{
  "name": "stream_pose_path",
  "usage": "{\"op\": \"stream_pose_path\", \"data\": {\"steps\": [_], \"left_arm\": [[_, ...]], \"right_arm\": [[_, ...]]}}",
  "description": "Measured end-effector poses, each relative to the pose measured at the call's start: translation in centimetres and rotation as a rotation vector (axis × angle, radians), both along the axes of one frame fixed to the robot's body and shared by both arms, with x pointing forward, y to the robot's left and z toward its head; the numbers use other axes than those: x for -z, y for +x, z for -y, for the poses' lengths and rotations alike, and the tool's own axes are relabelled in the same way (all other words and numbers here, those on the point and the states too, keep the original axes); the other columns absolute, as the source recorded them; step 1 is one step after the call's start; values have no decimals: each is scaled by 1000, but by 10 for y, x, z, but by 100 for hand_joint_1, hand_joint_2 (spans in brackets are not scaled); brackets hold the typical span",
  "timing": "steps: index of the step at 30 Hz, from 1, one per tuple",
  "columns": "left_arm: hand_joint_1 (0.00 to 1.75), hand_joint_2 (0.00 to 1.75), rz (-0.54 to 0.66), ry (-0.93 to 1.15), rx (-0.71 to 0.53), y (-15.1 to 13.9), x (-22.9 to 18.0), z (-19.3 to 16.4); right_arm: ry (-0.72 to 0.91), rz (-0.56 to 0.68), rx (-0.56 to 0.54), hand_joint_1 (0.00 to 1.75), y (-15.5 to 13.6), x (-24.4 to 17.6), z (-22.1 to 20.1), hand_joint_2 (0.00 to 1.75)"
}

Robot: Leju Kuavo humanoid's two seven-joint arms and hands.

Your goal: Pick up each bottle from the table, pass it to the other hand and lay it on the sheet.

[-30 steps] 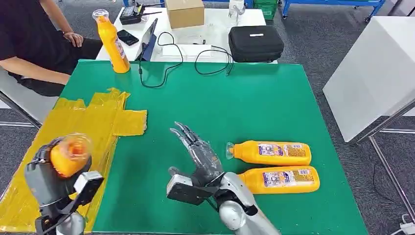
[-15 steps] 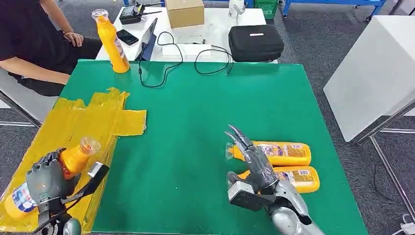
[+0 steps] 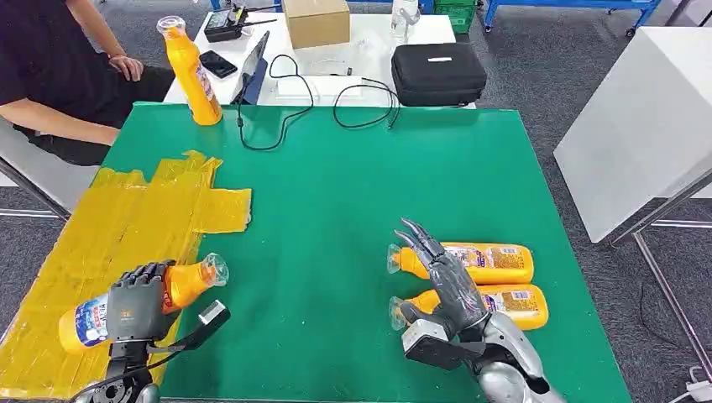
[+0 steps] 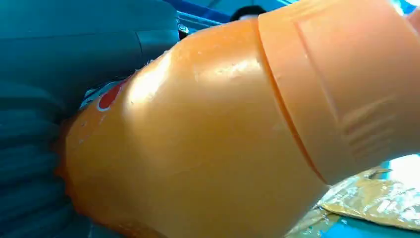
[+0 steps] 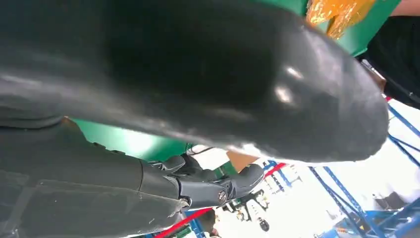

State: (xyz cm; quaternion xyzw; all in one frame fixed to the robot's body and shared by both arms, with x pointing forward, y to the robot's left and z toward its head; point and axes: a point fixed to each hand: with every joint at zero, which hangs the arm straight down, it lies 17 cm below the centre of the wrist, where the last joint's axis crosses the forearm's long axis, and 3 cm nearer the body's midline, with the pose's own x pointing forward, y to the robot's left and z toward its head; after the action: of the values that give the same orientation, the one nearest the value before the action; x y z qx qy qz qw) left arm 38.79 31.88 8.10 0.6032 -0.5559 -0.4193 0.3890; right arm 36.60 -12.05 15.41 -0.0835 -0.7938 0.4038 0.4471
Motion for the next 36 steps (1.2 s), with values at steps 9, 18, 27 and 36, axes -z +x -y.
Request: {"op": "stream_pose_path", "data": {"steps": [9, 18, 27, 36], "left_arm": [[175, 175, -9, 8, 14, -1, 4, 3], [175, 175, -10, 10, 13, -1, 4, 2], [175, 175, -14, 12, 13, -1, 5, 2], [175, 175, -16, 13, 13, -1, 6, 1]], "right_arm": [[-2, 2, 0, 0, 0, 0, 1, 0], [-4, 2, 0, 0, 0, 0, 1, 0], [-4, 2, 0, 0, 0, 0, 1, 0], [-4, 2, 0, 0, 0, 0, 1, 0]]}}
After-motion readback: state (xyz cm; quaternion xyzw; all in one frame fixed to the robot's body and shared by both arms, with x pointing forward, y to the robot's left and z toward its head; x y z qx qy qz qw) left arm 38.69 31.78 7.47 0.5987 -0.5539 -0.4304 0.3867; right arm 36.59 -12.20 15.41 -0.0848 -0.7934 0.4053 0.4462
